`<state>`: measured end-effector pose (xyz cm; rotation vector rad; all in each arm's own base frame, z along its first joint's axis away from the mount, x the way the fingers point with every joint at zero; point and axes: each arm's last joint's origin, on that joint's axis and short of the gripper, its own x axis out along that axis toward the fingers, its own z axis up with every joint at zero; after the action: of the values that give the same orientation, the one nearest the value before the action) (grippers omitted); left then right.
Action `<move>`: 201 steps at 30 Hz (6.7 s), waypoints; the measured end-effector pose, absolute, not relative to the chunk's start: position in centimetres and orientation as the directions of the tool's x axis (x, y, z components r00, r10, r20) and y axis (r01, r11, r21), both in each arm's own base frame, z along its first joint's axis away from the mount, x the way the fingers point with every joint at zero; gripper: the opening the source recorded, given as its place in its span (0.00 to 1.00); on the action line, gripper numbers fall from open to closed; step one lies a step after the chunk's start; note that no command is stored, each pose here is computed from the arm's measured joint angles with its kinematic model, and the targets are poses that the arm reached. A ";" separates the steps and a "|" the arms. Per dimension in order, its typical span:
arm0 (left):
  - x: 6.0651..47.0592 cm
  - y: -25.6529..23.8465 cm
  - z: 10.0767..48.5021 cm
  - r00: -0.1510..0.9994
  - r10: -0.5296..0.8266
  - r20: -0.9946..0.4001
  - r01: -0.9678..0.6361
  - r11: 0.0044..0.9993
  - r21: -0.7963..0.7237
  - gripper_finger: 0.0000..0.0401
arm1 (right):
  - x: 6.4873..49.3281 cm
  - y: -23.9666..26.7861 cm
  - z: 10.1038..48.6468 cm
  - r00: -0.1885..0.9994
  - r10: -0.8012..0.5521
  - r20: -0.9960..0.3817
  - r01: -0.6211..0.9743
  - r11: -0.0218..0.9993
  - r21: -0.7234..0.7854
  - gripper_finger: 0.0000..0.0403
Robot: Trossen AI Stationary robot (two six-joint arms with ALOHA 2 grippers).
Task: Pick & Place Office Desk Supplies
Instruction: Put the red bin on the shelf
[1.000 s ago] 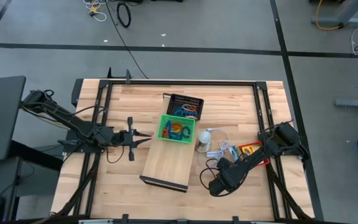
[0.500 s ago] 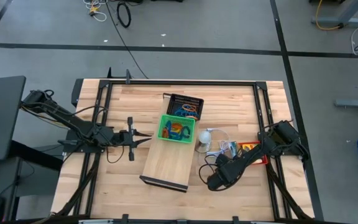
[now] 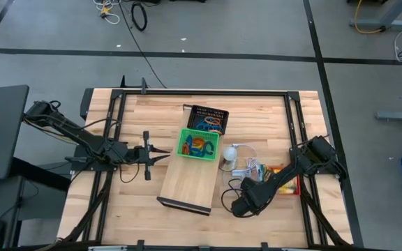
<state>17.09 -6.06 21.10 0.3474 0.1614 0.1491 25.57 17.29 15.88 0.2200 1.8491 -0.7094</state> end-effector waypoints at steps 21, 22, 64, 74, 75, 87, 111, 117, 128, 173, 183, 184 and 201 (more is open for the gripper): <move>17.1 -6.1 21.1 0.976 0.173 -0.132 -0.117 0.929 0.350 0.12 | 27.0 20.4 23.0 -0.306 -0.169 -0.937 0.446 0.844 -0.298 0.04; 17.1 -6.1 21.1 0.976 0.173 -0.132 -0.117 0.929 0.350 0.12 | 27.1 20.5 23.1 -0.298 -0.170 -0.939 0.439 0.849 -0.293 0.04; 17.1 -6.1 21.0 0.974 0.174 -0.144 -0.114 0.929 0.351 0.12 | 32.0 20.0 28.4 0.187 -0.178 -0.966 -0.130 0.970 -0.204 0.02; 17.1 -6.0 20.9 0.973 0.174 -0.149 -0.113 0.930 0.349 0.12 | 31.3 20.4 28.6 0.158 -0.188 -0.969 -0.238 0.946 -0.222 0.02; 17.1 -6.0 20.9 0.973 0.174 -0.150 -0.113 0.930 0.350 0.12 | 31.2 20.6 28.6 0.158 -0.185 -0.970 -0.252 0.942 -0.221 0.02; 17.1 -6.2 20.9 0.980 0.124 -0.155 -0.052 0.913 0.404 0.12 | 29.0 23.5 28.6 0.203 -0.205 -0.957 -0.497 0.821 -0.281 0.02; 17.3 -5.7 20.9 0.977 0.150 -0.155 -0.077 0.915 0.396 0.12 | 27.6 25.9 28.9 0.315 -0.206 -0.927 -0.832 0.411 -0.374 0.02; 17.5 -5.1 20.9 0.979 0.127 -0.161 -0.059 0.926 0.374 0.12 | 28.1 26.3 30.2 0.380 -0.165 -0.910 -0.842 0.346 -0.414 0.02; 17.8 -4.5 20.8 0.978 0.126 -0.165 -0.063 0.938 0.342 0.12 | 28.4 25.8 33.2 0.433 -0.142 -0.890 -0.863 0.221 -0.455 0.02; 17.7 -4.3 20.6 0.973 0.136 -0.188 -0.074 0.950 0.303 0.12 | 37.0 16.7 33.9 0.448 0.120 -0.886 -0.889 -0.049 -0.456 0.02; 17.7 -4.3 20.6 0.973 0.136 -0.188 -0.074 0.950 0.302 0.12 | 37.3 16.0 33.9 0.424 0.183 -0.887 -0.900 -0.030 -0.436 0.02; 17.7 -4.3 20.6 0.973 0.136 -0.188 -0.074 0.950 0.302 0.12 | 37.3 16.0 33.9 0.420 0.188 -0.888 -0.901 -0.029 -0.432 0.02; 17.7 -4.3 20.6 0.973 0.136 -0.188 -0.074 0.950 0.303 0.12 | 37.8 16.2 34.2 0.492 0.175 -0.853 -0.870 0.090 -0.484 0.15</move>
<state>17.74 -4.32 20.60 0.2986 0.2091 0.1074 37.85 16.17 34.24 -1.2391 0.7143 0.8844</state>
